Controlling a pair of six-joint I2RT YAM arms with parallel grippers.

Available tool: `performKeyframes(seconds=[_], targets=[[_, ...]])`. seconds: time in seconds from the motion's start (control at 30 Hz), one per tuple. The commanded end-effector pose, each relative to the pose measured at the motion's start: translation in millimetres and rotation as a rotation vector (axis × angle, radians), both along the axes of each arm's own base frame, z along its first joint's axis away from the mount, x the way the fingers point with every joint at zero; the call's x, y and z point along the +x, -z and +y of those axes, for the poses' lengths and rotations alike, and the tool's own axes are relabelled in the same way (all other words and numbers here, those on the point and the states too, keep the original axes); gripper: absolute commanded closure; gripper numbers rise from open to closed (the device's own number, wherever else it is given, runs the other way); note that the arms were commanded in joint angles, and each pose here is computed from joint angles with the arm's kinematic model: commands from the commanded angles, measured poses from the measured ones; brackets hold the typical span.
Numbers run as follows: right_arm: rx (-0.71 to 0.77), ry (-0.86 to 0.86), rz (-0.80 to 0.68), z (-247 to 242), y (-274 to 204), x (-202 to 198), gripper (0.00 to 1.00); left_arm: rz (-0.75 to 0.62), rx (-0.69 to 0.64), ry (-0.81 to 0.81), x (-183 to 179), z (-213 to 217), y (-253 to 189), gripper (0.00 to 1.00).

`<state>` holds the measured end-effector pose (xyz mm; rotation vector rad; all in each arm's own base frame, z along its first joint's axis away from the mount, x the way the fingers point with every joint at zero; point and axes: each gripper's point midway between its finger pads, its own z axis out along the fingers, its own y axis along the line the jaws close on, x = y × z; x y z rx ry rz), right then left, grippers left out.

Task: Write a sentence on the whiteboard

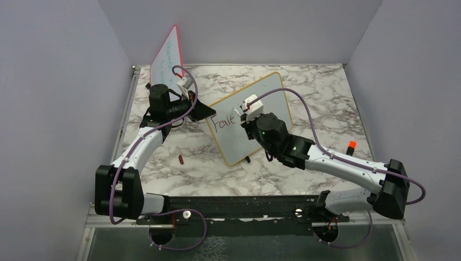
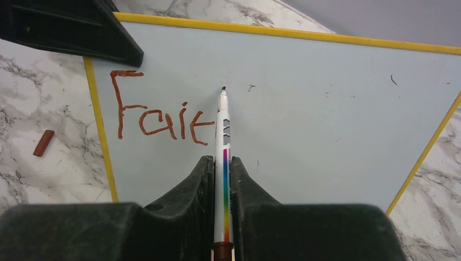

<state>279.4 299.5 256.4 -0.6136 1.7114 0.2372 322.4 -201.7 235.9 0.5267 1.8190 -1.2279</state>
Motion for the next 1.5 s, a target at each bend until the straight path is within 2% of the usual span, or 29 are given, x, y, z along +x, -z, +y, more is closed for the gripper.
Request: performKeyframes(seconds=[0.0,0.67,1.47], targets=[[0.034,0.024,-0.042,3.4,-18.5,10.4,0.99,0.062,0.039,0.047,-10.5,-7.0,23.6,1.0],[-0.068,0.01,0.085,-8.3,24.6,-2.6,0.99,0.061,0.039,0.046,-10.0,-7.0,23.2,1.0],[-0.079,0.0,0.194,-18.6,50.3,-20.8,0.99,0.061,0.042,0.043,-9.5,-6.6,23.8,1.0]])
